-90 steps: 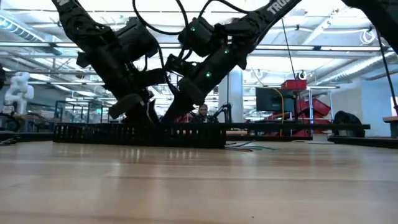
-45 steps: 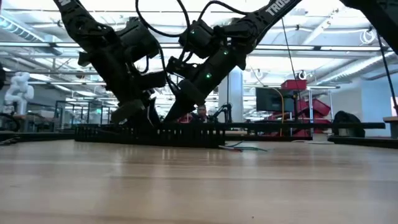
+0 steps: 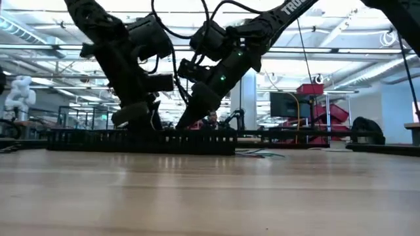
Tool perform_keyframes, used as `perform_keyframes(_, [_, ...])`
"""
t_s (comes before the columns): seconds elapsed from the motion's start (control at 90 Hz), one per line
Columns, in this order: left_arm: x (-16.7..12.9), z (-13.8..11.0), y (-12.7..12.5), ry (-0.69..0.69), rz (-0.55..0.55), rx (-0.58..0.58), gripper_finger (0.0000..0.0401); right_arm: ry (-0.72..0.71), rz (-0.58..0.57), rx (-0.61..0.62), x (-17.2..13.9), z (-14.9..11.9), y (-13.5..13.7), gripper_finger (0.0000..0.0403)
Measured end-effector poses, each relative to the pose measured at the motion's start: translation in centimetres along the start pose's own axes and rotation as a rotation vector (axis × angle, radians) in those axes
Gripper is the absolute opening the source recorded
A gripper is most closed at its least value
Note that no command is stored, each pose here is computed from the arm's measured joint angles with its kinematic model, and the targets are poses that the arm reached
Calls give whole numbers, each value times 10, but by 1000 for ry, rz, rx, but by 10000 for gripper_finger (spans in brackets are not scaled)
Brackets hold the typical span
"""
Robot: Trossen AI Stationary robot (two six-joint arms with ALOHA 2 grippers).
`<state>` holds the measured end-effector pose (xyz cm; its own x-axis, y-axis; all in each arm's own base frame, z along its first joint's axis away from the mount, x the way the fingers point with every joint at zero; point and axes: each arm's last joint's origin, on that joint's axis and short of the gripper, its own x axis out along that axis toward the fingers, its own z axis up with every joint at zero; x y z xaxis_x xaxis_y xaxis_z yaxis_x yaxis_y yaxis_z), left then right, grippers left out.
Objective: Ziptie cables
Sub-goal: Close the cable duct
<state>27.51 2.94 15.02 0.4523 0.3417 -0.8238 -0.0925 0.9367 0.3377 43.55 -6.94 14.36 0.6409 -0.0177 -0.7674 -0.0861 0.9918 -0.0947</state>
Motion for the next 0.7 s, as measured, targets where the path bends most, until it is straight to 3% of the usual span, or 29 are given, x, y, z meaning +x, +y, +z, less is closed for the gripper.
perform_keyframes(0.189, [-11, 14, 1, 38, 10, 17, 290, 2, 18, -8, 0, -1, 0, 0])
perform_keyframes(0.367, [-19, 17, 6, 107, 94, 59, 290, 3, 18, -18, 0, -1, 1, 0])
perform_keyframes(0.522, [-7, 7, 15, 86, -24, 54, 290, 4, 20, -22, 0, -1, 1, 0])
perform_keyframes(0.7, [5, -4, 35, 65, -64, 24, 290, 11, 29, -36, -1, -1, 1, 0])
